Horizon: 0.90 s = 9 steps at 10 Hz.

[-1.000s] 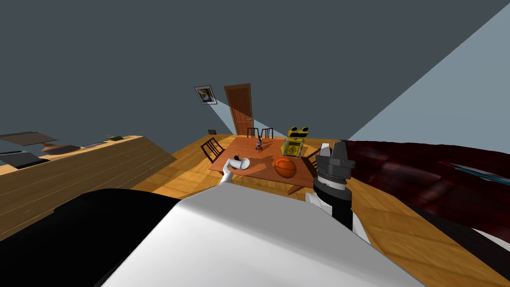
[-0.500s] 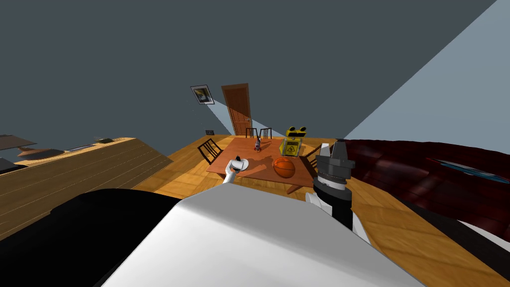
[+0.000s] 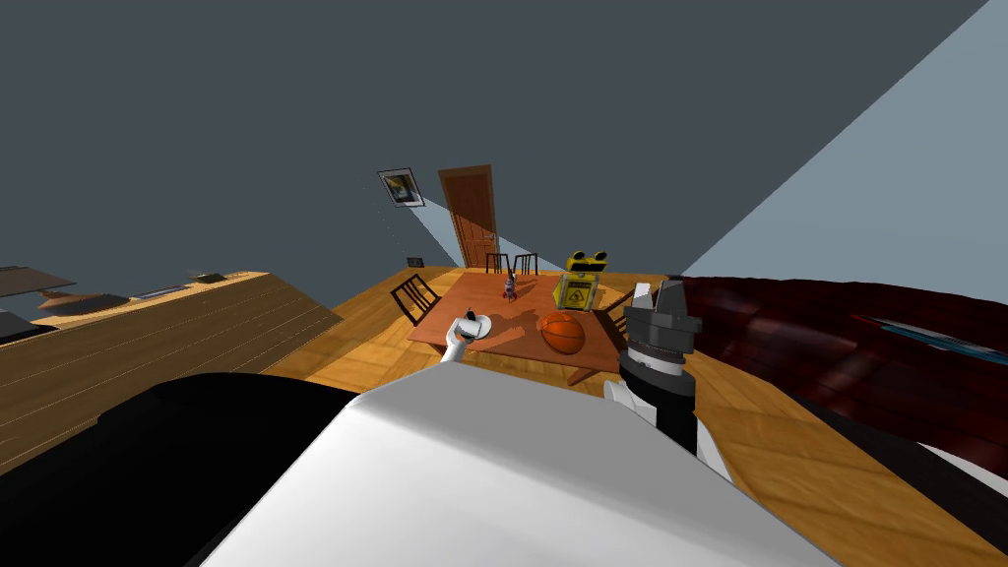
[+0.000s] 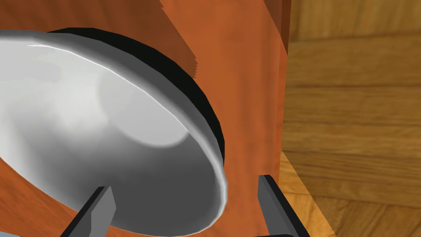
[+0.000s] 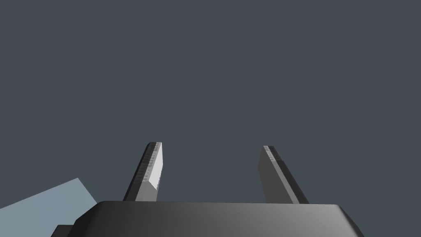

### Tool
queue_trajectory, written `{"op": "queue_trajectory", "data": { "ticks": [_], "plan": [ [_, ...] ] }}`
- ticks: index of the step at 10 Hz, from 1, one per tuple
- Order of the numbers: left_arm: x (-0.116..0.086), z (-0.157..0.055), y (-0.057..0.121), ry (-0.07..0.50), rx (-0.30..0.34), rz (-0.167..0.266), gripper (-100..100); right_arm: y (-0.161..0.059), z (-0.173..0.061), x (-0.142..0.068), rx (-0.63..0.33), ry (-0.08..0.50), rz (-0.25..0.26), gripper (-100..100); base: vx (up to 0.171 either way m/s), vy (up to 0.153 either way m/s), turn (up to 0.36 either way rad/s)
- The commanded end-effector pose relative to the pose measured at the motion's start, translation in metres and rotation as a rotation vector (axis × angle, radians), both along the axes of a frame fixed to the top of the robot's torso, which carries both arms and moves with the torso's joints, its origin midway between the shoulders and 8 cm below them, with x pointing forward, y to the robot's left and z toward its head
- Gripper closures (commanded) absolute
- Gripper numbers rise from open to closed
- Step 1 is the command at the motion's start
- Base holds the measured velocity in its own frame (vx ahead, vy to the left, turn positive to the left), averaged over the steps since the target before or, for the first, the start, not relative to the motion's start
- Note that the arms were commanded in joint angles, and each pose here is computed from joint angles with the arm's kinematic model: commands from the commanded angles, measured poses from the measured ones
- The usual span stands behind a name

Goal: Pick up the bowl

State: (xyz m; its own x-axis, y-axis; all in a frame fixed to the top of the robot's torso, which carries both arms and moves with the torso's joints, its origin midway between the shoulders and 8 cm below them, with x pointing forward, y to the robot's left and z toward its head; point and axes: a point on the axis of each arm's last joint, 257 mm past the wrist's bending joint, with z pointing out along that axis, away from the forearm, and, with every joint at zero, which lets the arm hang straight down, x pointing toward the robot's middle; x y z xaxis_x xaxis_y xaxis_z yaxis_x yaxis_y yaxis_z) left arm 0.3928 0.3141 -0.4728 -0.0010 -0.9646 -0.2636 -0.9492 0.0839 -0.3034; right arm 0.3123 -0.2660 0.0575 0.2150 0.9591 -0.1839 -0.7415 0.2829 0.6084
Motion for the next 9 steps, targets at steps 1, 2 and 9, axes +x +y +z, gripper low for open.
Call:
{"op": "queue_trajectory", "data": {
  "ticks": [1,2,9],
  "plan": [
    [0.000,0.000,0.000,0.000,0.000,0.000,-100,0.000,0.000,0.000,0.000,0.000,0.000,0,0.014,0.002,0.002],
    [0.000,0.000,0.000,-0.002,0.000,0.000,100,0.000,0.000,0.000,0.000,0.000,0.000,0,0.000,0.000,0.000],
    [0.000,0.010,-0.002,-0.001,0.000,0.003,100,0.000,0.000,0.000,0.000,0.000,0.000,0,-0.008,-0.001,-0.005]
  ]
}}
